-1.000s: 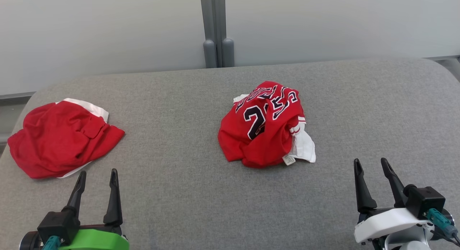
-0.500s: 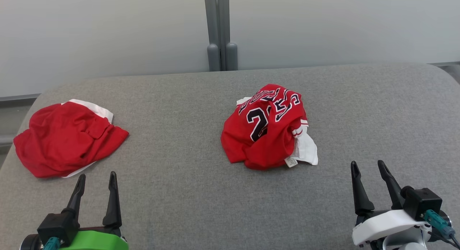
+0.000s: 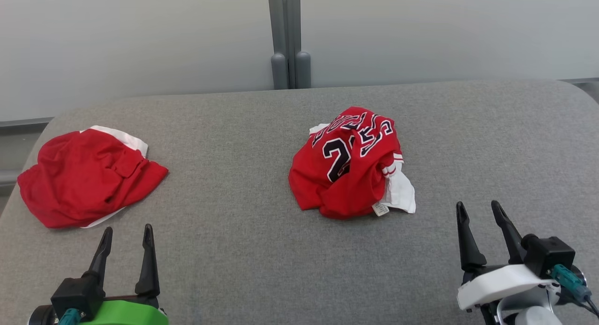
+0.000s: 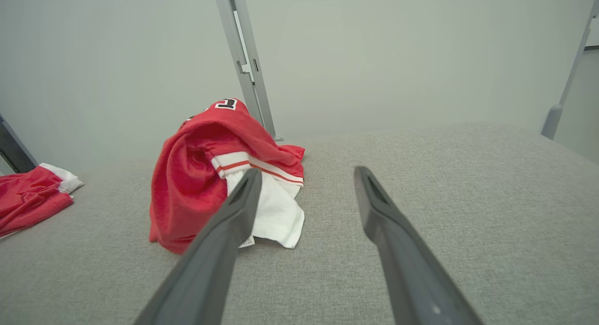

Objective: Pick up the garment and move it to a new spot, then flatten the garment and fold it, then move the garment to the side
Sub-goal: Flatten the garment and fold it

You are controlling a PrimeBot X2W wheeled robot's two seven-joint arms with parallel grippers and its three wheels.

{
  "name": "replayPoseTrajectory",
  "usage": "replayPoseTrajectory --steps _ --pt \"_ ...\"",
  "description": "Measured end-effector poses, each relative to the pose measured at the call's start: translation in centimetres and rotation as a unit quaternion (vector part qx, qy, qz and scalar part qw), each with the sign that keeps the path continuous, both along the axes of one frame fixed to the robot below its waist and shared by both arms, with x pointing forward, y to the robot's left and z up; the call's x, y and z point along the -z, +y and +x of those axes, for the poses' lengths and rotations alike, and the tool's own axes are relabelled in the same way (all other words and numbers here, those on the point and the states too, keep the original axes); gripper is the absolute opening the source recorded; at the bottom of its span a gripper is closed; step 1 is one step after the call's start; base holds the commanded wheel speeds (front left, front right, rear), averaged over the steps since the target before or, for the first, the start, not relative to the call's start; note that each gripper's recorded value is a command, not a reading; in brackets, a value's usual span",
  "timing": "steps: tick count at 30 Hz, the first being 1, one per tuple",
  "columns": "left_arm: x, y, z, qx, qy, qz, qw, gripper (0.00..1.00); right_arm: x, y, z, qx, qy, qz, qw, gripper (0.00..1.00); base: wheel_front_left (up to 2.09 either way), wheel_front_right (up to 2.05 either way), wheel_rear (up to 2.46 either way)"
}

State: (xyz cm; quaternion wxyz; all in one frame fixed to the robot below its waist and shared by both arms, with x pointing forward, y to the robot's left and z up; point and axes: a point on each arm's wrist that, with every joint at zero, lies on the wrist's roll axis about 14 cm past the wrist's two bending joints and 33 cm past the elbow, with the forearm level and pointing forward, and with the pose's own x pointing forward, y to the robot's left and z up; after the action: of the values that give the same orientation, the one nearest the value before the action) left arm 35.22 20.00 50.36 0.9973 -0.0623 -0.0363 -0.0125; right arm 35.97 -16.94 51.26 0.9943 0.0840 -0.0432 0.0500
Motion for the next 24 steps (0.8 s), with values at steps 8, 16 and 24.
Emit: replayPoseTrajectory --steps 8,16,24 --pt "0.7 -0.4 0.3 0.0 0.01 -0.005 1.0 1.0 -2.6 1.1 3.6 -0.029 -0.031 -0.028 0.999 1.0 0.0 0.0 0.0" --pt "1.3 -0.6 1.7 0.001 0.019 -0.009 1.0 1.0 -2.7 1.2 8.3 -0.046 -0.017 -0.067 0.997 1.0 0.0 0.0 0.0" --pt "2.3 -0.6 2.9 -0.002 0.032 -0.011 0.999 1.0 3.2 1.5 11.4 -0.063 0.082 -0.09 0.991 1.0 0.0 0.0 0.0"
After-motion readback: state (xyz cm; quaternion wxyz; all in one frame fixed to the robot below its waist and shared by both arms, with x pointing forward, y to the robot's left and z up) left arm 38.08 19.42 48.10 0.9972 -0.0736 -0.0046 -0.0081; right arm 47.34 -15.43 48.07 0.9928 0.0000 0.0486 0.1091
